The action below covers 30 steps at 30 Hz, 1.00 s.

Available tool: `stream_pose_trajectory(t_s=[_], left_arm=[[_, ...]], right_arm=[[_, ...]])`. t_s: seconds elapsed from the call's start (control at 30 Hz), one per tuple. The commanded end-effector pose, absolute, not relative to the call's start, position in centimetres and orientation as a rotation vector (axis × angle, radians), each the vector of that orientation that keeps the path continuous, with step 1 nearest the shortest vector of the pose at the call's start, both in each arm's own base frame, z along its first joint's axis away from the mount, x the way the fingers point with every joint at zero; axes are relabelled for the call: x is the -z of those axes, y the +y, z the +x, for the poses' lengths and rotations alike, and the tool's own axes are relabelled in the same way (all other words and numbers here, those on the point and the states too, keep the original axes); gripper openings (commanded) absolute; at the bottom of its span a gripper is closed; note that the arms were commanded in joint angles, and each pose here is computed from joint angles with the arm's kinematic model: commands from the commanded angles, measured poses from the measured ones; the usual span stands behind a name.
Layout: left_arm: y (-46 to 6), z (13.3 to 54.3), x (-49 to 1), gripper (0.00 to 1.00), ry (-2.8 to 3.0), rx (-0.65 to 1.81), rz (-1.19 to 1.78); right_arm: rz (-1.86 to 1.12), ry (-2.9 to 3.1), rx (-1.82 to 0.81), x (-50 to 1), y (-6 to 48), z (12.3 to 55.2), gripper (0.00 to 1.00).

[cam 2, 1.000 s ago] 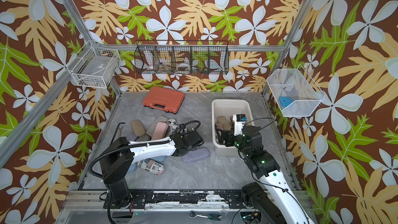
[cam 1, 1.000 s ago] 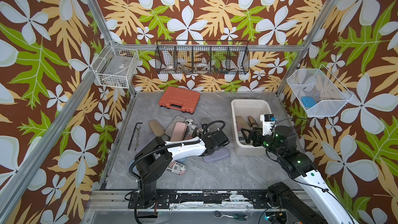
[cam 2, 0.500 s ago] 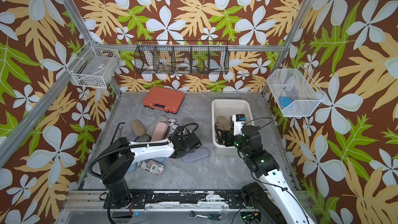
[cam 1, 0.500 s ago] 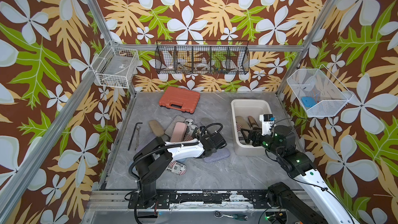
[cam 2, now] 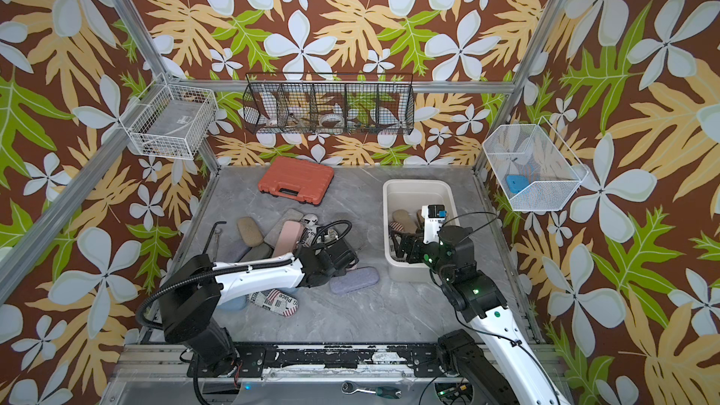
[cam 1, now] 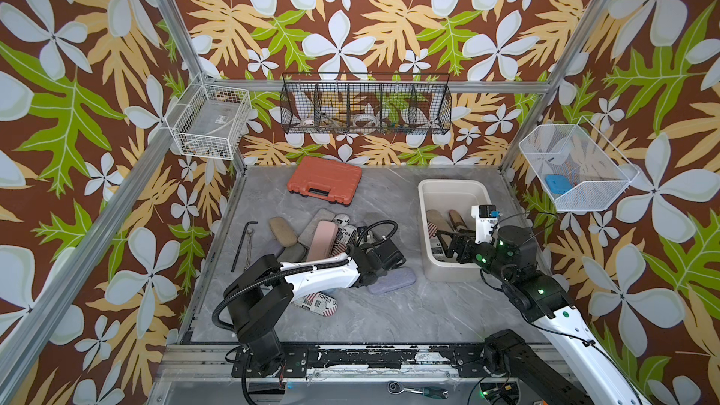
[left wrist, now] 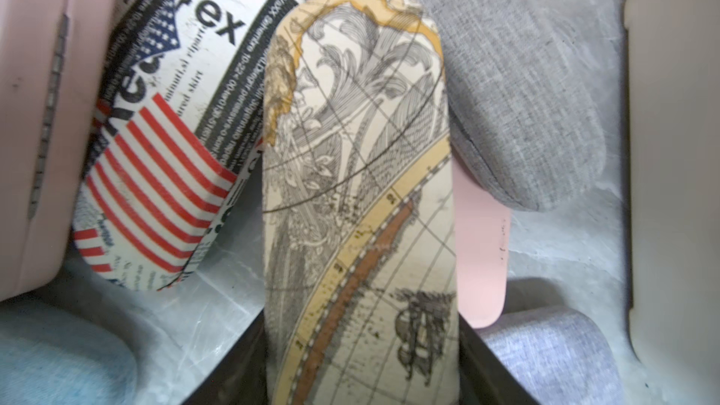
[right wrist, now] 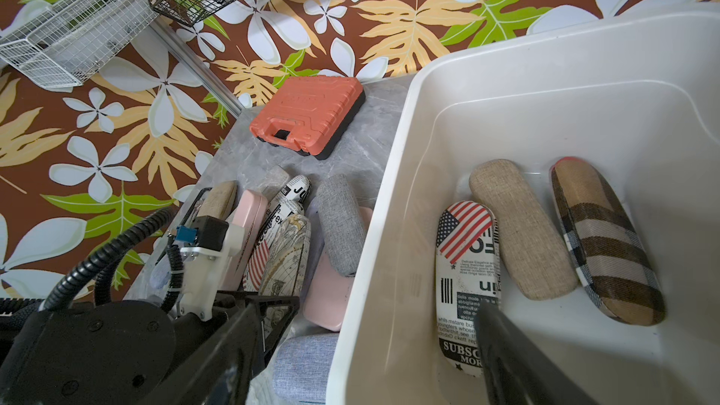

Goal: Put the glasses cases into the storage boxes
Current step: Pick up the glasses case, then place the glasses case in the storage box.

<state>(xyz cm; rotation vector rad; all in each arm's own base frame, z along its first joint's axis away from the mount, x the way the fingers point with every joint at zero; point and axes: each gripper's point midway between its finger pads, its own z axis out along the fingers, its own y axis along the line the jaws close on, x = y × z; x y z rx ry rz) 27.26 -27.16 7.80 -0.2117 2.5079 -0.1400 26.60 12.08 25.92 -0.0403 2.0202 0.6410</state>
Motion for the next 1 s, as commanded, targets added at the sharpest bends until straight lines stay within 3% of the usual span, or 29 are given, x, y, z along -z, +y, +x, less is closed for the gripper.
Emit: stream_pose_trajectory(t_s=[0.0, 0.3, 0.57, 0.77, 0.97], left_arm=[[-27.0, 27.5, -9.0, 0.55, 2.473, 0.164, -0.209], [-28.8, 25.2, -13.4, 0.5, 2.275, 0.46, -0.051], [-29.3, 22.9, -19.8, 0.48, 1.983, 0.814, 0.04], [-29.2, 22.3, -21.1, 0.48, 1.935, 0.858, 0.083], [-28.4, 21.7, -21.9, 0.48, 1.903, 0.909, 0.063]], right_arm=[[-0.039, 1.992, -0.691, -26.9, 12.7, 26.7, 0.86], [-0.042, 1.974, -0.91, -28.1, 15.6, 27.3, 0.79], [-0.156, 2.003, -0.992, -28.7, 22.1, 27.4, 0.77], [-0.244, 2.026, -1.029, -28.3, 27.8, 27.5, 0.76], [-0.204, 2.046, -1.077, -27.4, 29.9, 28.2, 0.73]])
